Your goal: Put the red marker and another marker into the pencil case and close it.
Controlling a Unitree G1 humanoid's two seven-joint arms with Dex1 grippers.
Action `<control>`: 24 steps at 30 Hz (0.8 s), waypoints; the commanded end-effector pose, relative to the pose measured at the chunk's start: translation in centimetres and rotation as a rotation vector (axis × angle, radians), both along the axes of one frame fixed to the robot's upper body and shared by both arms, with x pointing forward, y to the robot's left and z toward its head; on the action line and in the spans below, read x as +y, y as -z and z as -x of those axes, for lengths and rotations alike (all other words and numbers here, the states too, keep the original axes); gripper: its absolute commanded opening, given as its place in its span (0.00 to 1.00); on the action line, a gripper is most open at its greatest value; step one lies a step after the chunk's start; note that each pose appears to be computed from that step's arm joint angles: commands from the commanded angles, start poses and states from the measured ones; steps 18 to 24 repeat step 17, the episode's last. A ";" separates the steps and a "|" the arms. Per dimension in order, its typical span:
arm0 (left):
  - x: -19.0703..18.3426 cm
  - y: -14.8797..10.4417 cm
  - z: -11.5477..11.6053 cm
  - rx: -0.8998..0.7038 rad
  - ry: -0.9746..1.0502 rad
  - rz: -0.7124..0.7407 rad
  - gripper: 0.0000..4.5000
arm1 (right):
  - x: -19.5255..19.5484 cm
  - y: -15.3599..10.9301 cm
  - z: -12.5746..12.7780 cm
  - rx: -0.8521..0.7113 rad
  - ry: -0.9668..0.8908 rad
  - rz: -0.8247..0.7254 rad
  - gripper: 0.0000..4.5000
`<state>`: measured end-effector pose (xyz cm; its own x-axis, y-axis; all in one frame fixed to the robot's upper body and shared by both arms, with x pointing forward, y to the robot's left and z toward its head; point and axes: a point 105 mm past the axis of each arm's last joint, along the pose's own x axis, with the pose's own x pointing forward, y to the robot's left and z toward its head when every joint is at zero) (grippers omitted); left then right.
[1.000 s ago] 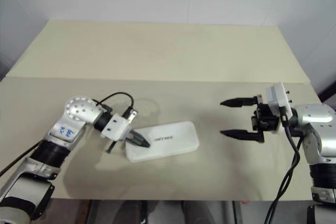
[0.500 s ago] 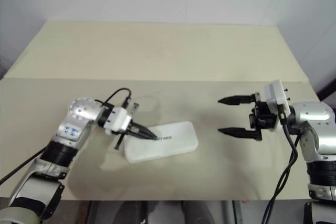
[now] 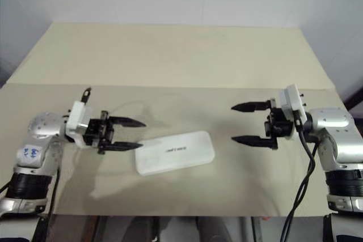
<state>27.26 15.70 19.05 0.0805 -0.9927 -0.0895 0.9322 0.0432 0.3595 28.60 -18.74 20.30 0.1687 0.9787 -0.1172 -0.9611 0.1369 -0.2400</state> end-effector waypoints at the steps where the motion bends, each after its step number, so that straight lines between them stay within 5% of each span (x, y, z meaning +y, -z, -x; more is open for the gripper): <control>1: 1.1 -1.5 0.5 -0.048 -0.042 0.025 0.88 | -0.7 -1.3 0.0 -0.051 0.015 0.006 1.00; 3: 1.7 -1.6 0.7 -0.050 -0.071 0.027 0.99 | -1.1 -1.5 -0.3 -0.056 0.031 0.011 1.00; 12: 5.4 -2.3 1.3 -0.029 -0.175 -0.032 0.99 | -1.6 -2.0 -0.2 -0.064 0.040 0.038 1.00; 24: 4.1 -2.8 0.8 -0.084 -0.142 0.010 0.99 | -1.1 -1.6 0.1 -0.050 0.036 0.023 1.00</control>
